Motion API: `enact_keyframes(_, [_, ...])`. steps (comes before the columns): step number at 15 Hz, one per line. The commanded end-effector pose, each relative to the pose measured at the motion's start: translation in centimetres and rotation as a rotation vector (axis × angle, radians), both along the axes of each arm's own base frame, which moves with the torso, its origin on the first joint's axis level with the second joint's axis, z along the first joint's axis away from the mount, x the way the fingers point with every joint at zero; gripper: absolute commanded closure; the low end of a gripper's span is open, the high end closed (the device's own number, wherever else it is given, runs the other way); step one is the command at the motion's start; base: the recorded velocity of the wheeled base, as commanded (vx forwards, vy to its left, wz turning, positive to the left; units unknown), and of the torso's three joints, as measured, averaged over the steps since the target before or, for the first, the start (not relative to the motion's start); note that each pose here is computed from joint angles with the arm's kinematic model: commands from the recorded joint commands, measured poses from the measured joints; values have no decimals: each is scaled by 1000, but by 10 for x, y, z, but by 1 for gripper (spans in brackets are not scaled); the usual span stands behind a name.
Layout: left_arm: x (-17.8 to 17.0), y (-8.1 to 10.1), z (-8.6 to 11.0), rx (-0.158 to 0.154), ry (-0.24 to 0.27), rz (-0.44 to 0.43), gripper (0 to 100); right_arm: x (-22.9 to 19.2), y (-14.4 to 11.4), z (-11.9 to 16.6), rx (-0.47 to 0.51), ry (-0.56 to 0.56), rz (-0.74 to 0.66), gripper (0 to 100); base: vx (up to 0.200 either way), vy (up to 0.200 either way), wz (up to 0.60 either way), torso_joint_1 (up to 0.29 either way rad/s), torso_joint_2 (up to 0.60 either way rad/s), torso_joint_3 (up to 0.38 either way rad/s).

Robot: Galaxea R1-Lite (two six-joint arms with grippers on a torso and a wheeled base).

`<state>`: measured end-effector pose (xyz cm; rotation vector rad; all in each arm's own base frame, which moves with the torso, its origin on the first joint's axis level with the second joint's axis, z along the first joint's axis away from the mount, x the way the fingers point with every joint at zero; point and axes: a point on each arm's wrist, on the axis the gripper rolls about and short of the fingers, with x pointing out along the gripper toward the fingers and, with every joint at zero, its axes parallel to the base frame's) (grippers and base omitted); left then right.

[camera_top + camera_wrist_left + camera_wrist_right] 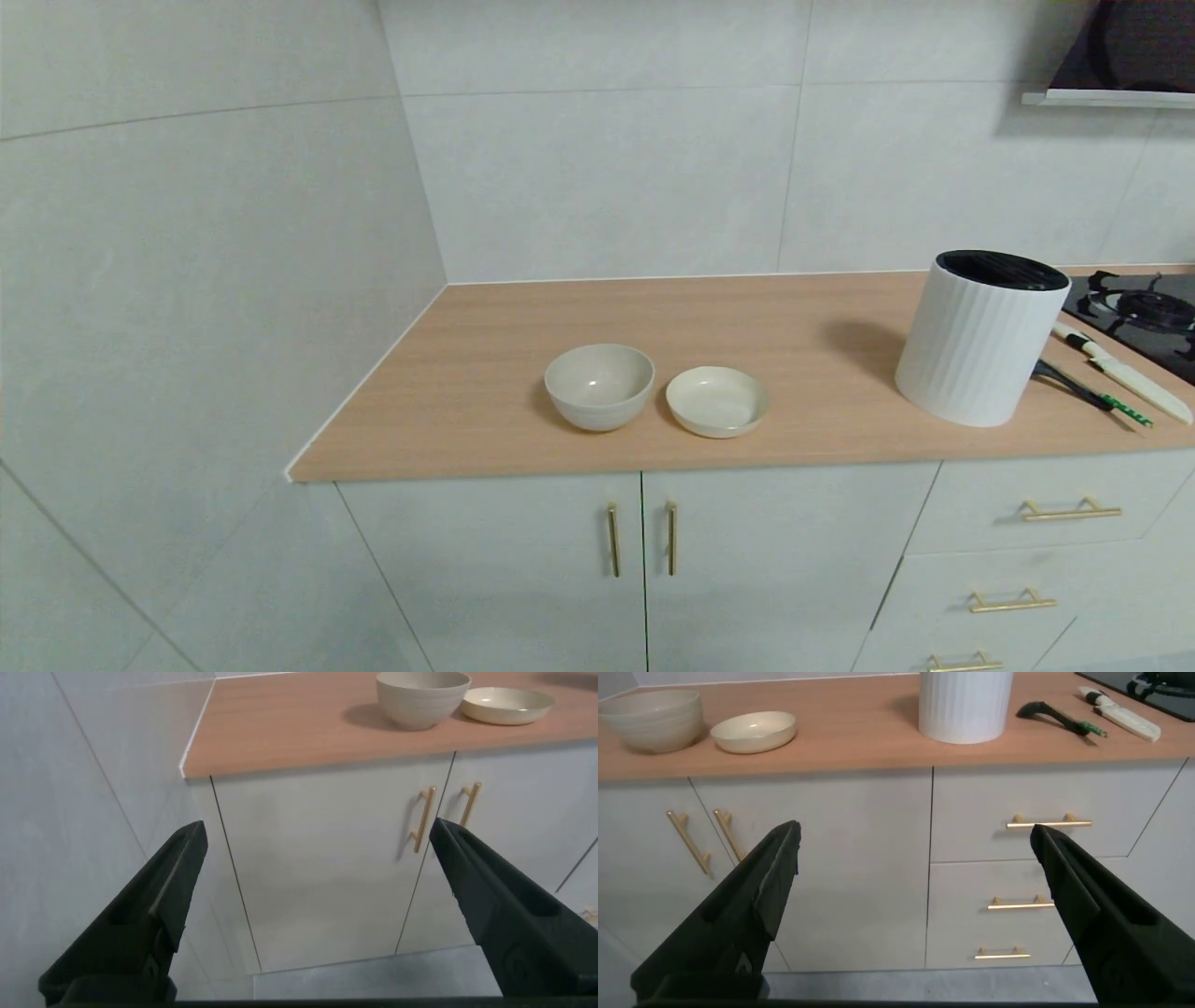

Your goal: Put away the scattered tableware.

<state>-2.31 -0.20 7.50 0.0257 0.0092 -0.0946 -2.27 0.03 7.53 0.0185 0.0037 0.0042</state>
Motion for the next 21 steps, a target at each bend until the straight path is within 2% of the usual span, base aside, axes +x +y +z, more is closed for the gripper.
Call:
enact_keyframes(1, [0,0,0,0,0,-1,0,0,0,0,0,-1,0,0,0,0,0,0,0,0])
enact_keyframes(7, [0,0,0,0,0,1,0,0,0,0,0,-1,0,0,0,0,0,-28,56,37])
enact_keyframes(21, [0,0,0,0,0,-1,0,0,0,0,0,-1,0,0,0,0,0,-206,478,274])
